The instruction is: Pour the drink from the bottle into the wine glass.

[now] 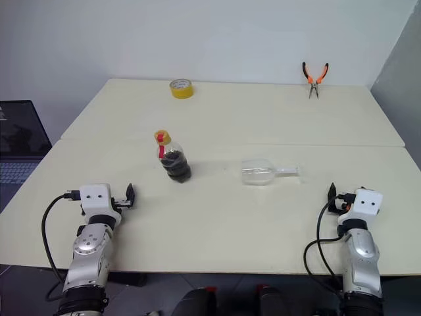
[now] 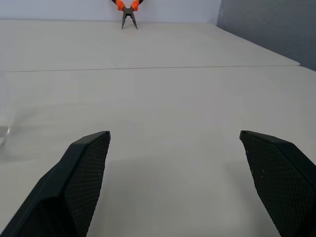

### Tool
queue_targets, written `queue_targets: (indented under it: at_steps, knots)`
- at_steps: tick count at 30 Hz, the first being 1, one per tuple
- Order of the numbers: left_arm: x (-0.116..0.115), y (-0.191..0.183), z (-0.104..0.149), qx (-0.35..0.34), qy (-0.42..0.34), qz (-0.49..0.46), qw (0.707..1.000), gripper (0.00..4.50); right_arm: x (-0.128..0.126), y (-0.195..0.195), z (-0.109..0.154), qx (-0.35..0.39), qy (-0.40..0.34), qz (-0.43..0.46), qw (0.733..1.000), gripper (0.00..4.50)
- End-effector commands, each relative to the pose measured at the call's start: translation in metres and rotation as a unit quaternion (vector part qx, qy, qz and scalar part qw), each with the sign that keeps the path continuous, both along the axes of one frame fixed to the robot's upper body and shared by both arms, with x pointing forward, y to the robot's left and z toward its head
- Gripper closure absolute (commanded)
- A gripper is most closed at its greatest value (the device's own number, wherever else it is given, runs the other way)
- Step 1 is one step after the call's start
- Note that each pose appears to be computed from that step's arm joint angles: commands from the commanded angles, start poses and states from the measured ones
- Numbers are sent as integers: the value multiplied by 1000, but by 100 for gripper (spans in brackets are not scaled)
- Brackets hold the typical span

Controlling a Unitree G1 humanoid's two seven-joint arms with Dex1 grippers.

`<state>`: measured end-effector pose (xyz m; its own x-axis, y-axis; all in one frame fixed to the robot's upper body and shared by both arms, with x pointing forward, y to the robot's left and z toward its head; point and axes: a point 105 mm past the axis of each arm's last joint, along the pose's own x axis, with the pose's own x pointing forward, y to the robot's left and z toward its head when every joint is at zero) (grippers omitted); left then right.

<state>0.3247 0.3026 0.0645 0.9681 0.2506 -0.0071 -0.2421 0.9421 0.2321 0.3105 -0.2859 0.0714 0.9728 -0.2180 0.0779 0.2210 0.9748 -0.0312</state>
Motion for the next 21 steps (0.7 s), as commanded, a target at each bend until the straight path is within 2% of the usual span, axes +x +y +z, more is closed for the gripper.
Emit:
queue_targets:
  at_steps: [1, 21]
  knots:
    - [0, -1, 10, 13, -14, -9, 1000, 3, 0, -2, 17, -2, -33, 0, 999, 0]
    - [1, -4, 9, 16, -12, -17, 1000, 3, 0, 2, 15, -4, -26, 8, 1000, 0]
